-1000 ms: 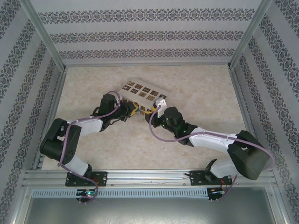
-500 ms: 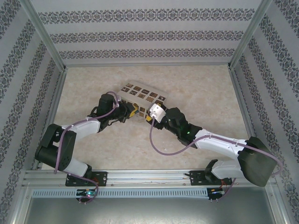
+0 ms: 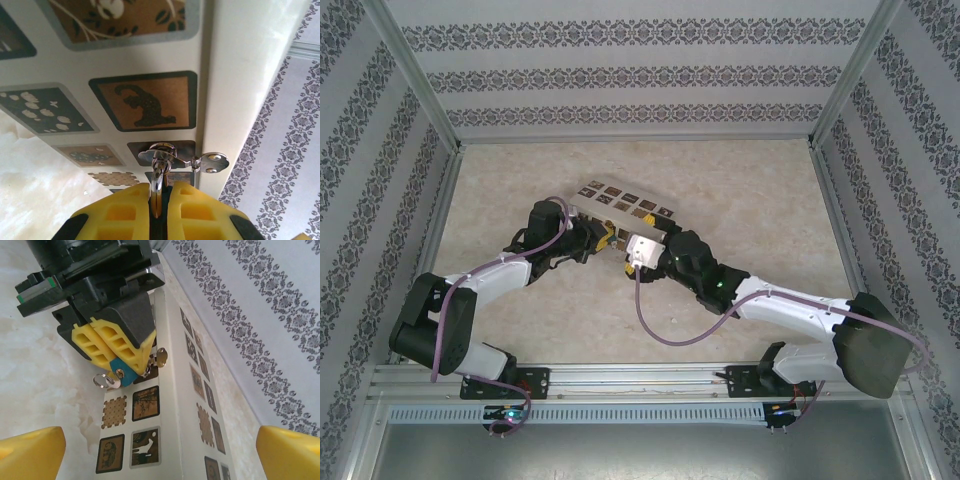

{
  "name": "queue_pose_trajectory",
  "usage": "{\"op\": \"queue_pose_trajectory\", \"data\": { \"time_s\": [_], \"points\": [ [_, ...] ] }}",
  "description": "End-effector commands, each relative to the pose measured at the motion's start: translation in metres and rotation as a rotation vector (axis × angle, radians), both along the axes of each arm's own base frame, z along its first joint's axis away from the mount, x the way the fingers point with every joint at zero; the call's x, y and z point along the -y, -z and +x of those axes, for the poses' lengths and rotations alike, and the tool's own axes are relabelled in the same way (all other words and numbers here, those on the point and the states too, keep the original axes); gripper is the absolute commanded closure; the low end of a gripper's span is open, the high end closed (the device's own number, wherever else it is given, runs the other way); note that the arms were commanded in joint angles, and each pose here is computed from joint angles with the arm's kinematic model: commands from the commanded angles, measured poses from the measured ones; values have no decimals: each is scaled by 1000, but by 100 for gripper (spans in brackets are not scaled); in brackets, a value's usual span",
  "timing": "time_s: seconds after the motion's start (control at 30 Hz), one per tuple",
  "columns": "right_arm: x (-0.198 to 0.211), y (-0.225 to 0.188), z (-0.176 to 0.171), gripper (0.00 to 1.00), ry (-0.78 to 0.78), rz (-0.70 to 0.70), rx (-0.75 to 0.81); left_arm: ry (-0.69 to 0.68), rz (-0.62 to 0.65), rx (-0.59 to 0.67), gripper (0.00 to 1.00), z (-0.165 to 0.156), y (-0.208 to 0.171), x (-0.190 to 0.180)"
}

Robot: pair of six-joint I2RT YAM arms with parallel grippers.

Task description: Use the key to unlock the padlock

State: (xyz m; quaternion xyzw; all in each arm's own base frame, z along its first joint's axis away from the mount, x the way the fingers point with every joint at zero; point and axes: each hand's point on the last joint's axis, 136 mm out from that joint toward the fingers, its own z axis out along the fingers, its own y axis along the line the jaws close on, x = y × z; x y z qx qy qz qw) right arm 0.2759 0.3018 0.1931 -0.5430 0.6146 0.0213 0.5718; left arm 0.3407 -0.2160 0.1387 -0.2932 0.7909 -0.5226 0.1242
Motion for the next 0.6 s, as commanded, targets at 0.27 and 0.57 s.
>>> {"op": "queue_pose_trajectory", "data": {
  "time_s": [0.27,0.57],
  "points": [
    [-21,8,3,33,-123,-211,97,19,-60,6,98,-6,-21,7],
    [-40,15,11,51,-158,-236,85,22,-91,-11,100,-6,-20,10]
  ]
}}
